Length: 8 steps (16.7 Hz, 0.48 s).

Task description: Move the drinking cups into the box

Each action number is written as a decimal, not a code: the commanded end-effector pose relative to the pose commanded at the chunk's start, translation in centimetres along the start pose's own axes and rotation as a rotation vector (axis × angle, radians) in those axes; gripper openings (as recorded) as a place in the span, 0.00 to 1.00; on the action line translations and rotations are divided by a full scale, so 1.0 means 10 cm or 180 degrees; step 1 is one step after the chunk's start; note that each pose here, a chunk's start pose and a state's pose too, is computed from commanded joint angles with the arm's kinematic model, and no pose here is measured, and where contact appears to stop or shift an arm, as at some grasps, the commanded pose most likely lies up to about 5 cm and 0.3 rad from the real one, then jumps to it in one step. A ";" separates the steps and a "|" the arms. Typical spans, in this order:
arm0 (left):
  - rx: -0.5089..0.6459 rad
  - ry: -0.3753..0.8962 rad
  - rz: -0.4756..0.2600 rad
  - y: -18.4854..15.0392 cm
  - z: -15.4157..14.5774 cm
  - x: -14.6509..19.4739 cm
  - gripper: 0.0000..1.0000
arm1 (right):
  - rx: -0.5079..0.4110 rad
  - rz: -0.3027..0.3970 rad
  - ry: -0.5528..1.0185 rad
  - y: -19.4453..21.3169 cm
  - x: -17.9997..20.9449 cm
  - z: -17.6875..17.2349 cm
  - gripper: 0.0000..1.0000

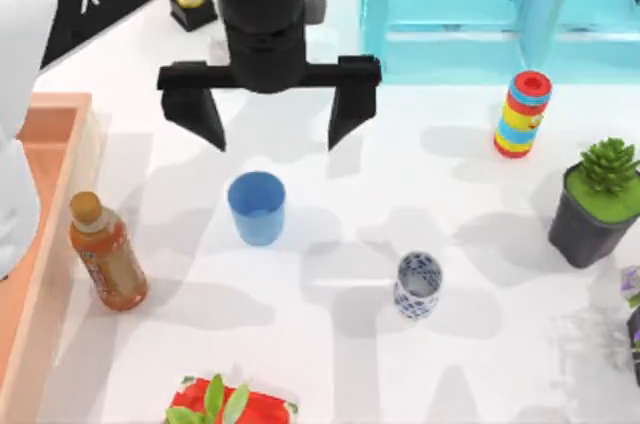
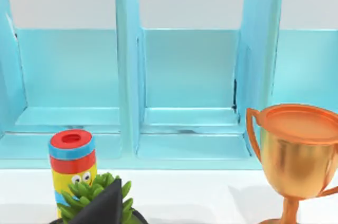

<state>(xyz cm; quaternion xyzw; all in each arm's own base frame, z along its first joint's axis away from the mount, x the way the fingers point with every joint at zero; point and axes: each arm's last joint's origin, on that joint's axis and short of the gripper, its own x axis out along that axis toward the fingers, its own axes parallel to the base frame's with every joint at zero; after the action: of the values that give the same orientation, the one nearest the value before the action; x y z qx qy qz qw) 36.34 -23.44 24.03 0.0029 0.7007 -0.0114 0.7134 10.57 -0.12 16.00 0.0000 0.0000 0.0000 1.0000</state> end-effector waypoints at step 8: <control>-0.0012 0.0056 0.0036 -0.03 0.03 0.06 1.00 | 0.0000 0.0000 0.0000 0.00 0.00 0.00 1.00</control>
<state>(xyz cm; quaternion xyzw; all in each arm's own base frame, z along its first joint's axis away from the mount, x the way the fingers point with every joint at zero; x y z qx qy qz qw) 36.66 -23.80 23.40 0.0056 0.7069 -0.0060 0.7073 10.57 -0.12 16.00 0.0000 0.0000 0.0000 1.0000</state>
